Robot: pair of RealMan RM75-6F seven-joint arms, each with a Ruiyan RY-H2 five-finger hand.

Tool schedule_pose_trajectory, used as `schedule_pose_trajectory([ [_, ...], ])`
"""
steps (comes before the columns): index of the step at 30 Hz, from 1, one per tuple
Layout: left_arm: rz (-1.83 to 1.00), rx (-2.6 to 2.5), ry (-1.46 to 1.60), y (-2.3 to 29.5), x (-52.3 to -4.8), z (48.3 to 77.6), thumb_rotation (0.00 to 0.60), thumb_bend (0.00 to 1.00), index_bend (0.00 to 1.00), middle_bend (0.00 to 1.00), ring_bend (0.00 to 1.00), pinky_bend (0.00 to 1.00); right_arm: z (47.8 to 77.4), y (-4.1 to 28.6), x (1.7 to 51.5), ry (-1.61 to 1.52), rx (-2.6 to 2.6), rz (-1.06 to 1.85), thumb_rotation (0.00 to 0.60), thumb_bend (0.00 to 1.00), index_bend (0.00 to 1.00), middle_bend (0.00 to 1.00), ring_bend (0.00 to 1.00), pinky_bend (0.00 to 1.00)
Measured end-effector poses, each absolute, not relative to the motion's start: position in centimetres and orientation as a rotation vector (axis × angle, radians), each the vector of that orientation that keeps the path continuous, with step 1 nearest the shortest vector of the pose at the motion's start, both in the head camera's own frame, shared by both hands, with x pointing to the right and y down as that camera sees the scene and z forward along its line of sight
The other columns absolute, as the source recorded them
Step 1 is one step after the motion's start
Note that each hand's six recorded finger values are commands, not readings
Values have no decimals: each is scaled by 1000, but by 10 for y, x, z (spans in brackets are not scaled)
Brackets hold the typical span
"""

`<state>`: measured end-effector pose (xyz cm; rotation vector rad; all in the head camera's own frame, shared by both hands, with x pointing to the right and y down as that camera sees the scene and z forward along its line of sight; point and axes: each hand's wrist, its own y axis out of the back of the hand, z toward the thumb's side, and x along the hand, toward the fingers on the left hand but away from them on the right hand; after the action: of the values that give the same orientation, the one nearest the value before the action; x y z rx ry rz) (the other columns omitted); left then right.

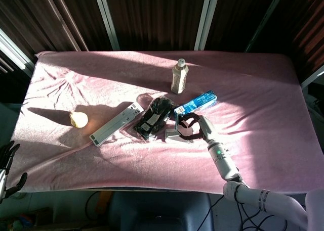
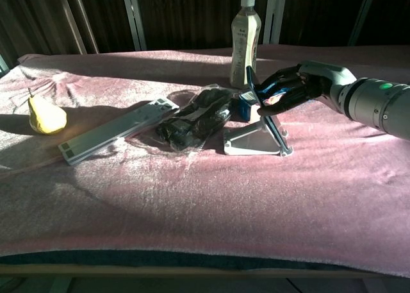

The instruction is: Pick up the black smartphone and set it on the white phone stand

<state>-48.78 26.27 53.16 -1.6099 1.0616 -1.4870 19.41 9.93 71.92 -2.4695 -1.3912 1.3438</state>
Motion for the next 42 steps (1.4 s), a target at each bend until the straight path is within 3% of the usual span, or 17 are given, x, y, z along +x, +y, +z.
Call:
schedule_pose_trajectory([
  [7, -1486, -1611, 1062, 263, -488, 531, 600, 363, 0, 0, 0, 122, 723, 101, 194, -1358, -2464, 1365, 600, 265, 917, 667, 502, 260],
  [10, -1485, -1611, 1062, 263, -488, 531, 600, 362, 0, 0, 0, 122, 724, 103, 194, -1341, -2465, 1368, 600, 264, 812, 661, 482, 260],
  [13, -1486, -1611, 1062, 263, -488, 531, 600, 362, 0, 0, 0, 123, 723, 104, 195, -1323, -2463, 1366, 600, 264, 582, 531, 380, 245],
  [14, -1486, -1611, 1062, 263, -488, 531, 600, 363, 0, 0, 0, 123, 723, 104, 195, -1315, -2463, 1367, 600, 264, 428, 435, 313, 217],
  [17, -1483, -1611, 1062, 263, -488, 531, 600, 363, 0, 0, 0, 122, 723, 106, 197, -1269, -2467, 1375, 600, 264, 103, 233, 164, 121],
  [19, -1483, -1611, 1062, 263, -487, 531, 600, 363, 0, 0, 0, 123, 721, 106, 198, -1235, -2457, 1374, 600, 264, 7, 140, 92, 72],
  [21, -1483, -1611, 1062, 263, -487, 531, 600, 363, 0, 0, 0, 123, 718, 106, 200, -1216, -2439, 1365, 600, 264, 0, 66, 30, 35],
  [26, -1482, -1614, 1057, 263, -486, 532, 600, 363, 0, 0, 0, 122, 707, 107, 206, -1189, -2400, 1338, 600, 264, 0, 13, 0, 4],
  [32, -1478, -1607, 1068, 264, -488, 529, 600, 363, 0, 0, 0, 123, 682, 117, 227, -1095, -2332, 1317, 600, 264, 0, 0, 0, 0],
  [42, -1478, -1607, 1065, 264, -487, 529, 600, 363, 0, 0, 0, 123, 634, 158, 311, -953, -1920, 1401, 600, 264, 0, 0, 0, 0],
])
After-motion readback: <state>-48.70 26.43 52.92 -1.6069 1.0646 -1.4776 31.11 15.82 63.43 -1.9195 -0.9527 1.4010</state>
